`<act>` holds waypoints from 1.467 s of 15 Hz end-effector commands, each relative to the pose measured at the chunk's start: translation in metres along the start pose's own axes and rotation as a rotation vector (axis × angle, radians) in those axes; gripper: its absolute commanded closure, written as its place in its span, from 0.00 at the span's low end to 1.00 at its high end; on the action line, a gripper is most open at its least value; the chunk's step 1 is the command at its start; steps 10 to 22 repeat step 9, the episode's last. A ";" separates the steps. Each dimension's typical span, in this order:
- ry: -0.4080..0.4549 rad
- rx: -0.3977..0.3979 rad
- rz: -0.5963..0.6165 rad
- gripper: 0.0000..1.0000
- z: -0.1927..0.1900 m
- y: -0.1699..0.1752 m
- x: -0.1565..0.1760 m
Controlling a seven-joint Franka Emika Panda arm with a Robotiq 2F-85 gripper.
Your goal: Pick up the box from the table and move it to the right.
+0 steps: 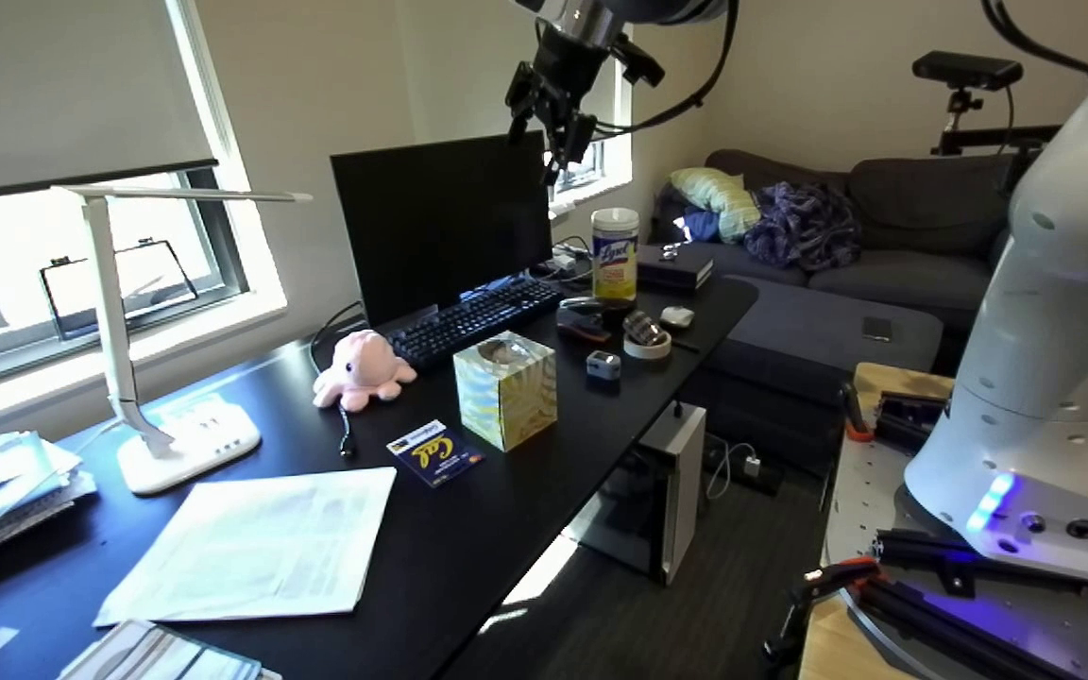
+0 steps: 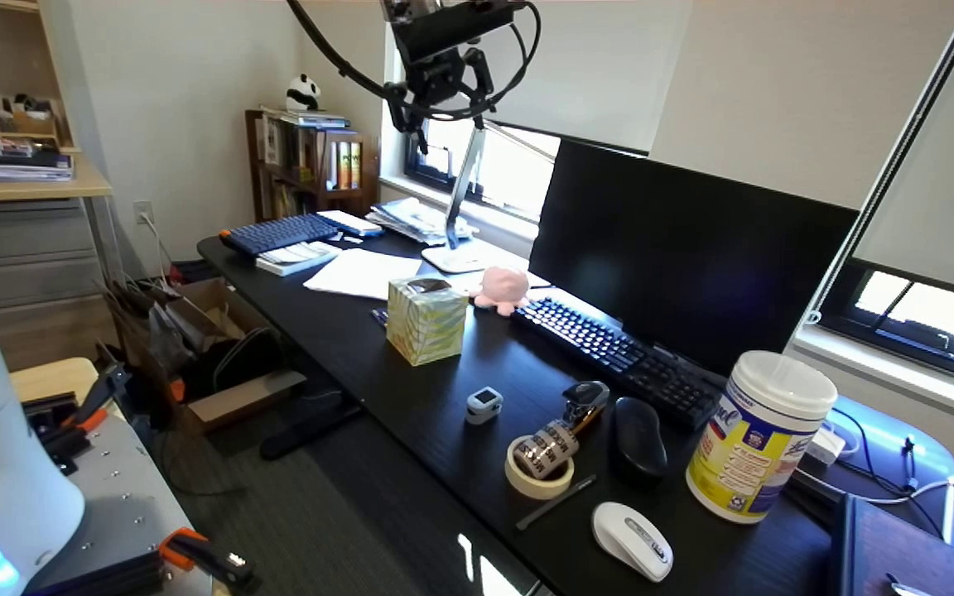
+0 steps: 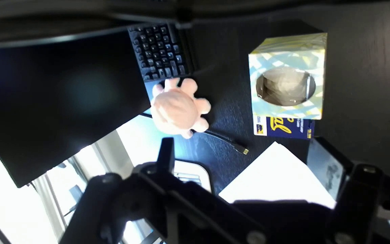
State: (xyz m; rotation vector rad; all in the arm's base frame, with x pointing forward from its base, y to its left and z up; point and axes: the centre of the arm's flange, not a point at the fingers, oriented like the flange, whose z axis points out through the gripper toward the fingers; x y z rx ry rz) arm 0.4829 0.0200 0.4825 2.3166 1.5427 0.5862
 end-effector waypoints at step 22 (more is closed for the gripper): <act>-0.043 0.103 0.040 0.00 -0.018 -0.040 0.046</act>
